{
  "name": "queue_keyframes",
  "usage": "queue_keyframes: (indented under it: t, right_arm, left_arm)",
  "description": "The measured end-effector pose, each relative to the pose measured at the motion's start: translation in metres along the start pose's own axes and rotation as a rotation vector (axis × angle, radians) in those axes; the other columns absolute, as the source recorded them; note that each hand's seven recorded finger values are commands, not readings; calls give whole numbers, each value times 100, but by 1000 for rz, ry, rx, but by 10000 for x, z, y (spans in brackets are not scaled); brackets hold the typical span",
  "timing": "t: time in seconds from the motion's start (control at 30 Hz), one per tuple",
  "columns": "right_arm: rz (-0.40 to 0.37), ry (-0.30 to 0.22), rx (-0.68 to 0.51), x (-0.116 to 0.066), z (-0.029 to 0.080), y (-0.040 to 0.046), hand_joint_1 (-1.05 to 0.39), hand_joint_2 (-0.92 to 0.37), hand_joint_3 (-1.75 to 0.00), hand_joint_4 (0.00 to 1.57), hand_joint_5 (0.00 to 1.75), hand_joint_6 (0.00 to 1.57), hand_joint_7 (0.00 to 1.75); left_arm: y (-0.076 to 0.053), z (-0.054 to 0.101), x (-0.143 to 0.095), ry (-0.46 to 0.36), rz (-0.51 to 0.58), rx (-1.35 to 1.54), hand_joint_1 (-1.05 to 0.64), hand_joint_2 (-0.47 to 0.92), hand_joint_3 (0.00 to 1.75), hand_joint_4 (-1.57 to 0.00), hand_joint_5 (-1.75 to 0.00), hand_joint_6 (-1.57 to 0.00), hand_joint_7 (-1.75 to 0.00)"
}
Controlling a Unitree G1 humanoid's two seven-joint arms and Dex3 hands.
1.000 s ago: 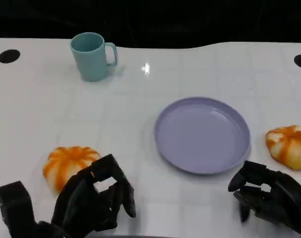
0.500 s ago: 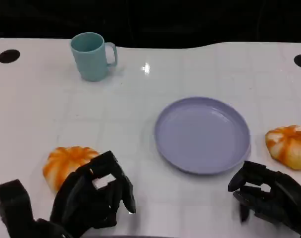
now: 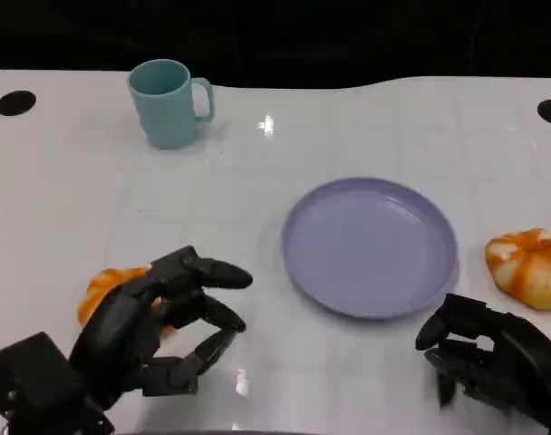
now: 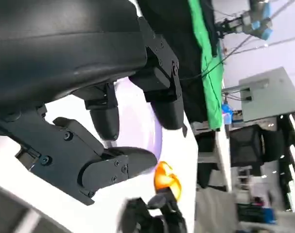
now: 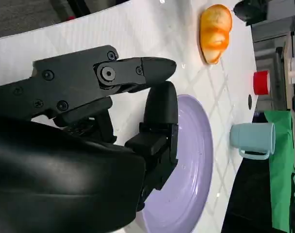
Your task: Grasp the bread from the table and place it into the plate.
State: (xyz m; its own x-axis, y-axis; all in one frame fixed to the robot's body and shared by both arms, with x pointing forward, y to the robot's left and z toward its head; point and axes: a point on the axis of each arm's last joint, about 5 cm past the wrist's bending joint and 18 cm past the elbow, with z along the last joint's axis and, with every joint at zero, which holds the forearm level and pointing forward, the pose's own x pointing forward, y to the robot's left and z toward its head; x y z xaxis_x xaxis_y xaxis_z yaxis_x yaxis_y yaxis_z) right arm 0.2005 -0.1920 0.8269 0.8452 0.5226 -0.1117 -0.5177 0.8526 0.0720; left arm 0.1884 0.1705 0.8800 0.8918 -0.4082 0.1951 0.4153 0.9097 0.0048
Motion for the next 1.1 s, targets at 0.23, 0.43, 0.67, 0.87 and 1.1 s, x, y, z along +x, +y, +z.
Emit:
queue_keyframes:
  t: [0.23,0.43,0.67,0.87,1.1]
  right_arm:
    - [3,2,-19,10,13,12,-50,-92,-29,65,175,66,138]
    - [2,3,-20,8,11,13,-50,-92,-29,65,175,66,137]
    - [1,4,-21,5,18,18,-49,-92,-29,65,175,66,136]
    - [0,11,-14,4,24,21,-50,-92,-29,65,175,66,138]
    - [5,14,-5,3,21,17,-51,-92,-28,65,175,66,139]
  left_arm:
    - [27,220,-2,-9,19,259,-47,92,11,-18,-83,-41,-25]
    - [112,392,-28,-12,7,631,-43,92,5,-19,-58,-43,-8]
    - [148,541,-55,34,-25,863,-49,91,3,-19,-33,-40,0]
    - [143,664,-65,101,-47,1110,-55,90,2,-9,-22,-31,0]
    - [103,734,-45,191,-47,1334,-56,88,0,-6,-15,-28,0]
